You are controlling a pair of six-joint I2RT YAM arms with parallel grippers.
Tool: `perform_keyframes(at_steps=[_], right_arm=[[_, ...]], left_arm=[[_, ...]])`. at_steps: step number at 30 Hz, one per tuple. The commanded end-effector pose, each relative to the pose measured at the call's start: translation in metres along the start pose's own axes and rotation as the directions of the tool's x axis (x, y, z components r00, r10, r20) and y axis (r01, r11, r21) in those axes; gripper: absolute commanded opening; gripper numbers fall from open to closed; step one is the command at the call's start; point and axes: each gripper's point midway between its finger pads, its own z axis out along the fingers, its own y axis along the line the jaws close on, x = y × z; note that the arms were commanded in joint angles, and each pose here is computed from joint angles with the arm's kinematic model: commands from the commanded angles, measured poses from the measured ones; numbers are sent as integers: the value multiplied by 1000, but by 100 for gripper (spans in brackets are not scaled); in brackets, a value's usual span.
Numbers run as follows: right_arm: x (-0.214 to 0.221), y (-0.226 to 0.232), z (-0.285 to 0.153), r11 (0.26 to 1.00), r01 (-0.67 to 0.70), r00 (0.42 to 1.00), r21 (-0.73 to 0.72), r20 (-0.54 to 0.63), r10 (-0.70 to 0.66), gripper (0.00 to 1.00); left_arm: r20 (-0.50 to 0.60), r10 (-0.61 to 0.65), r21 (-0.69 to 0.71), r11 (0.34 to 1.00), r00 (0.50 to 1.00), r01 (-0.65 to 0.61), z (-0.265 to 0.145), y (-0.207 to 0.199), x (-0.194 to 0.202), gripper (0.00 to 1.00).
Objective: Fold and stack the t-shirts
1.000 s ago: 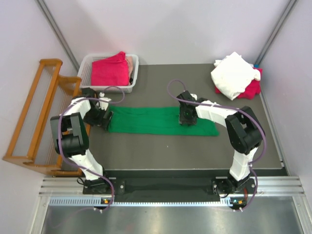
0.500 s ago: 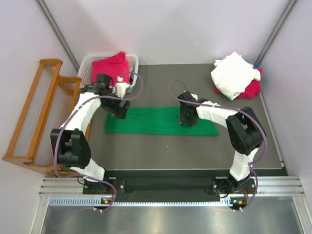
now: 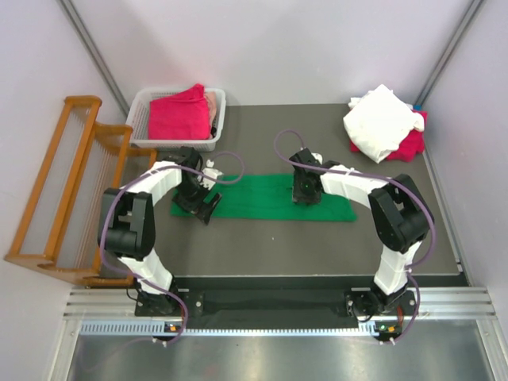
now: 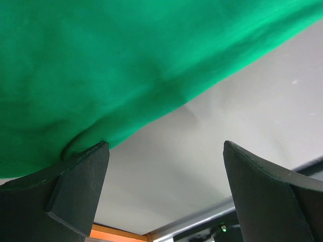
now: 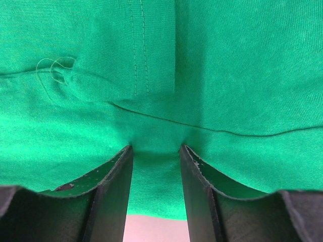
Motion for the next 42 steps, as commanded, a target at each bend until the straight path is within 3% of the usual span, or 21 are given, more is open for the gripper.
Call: perform_keyframes(at_steps=[1, 7, 14, 21, 22, 25, 30, 35, 42], right_arm=[[13, -16, -2, 999, -5, 999, 38, -38, 6, 43], [13, -17, -1, 999, -4, 999, 39, -40, 6, 43], [14, -19, -1, 999, -8, 999, 39, -42, 10, 43], [12, -21, -4, 999, -11, 999, 39, -38, 13, 43], [12, -22, -4, 999, -11, 999, 40, -39, 13, 43], [13, -22, -2, 999, -10, 999, 42, -42, 12, 43], [15, -23, -2, 999, -10, 999, 44, -45, 12, 43], [14, -23, -2, 999, -11, 999, 44, -44, 13, 43], [11, -24, -4, 999, -12, 999, 44, -38, 14, 43]], left_arm=[[-7, 11, -78, 997, 1000, -11, 9, 16, 3, 99], [-41, -4, -118, 993, 999, -1, 11, 37, 19, 99], [-72, -103, -218, 972, 992, 85, -6, 100, 49, 99], [-41, -139, -277, 953, 989, 122, -35, 135, 45, 99], [10, -135, -268, 954, 991, 132, -46, 135, 30, 99], [118, -133, -188, 970, 984, 153, -70, 118, 0, 99], [161, -47, -139, 988, 986, 70, -87, 72, -34, 99], [108, 39, -19, 999, 993, -37, -56, 1, -43, 99], [9, 36, 10, 999, 999, -36, -13, -14, -15, 99]])
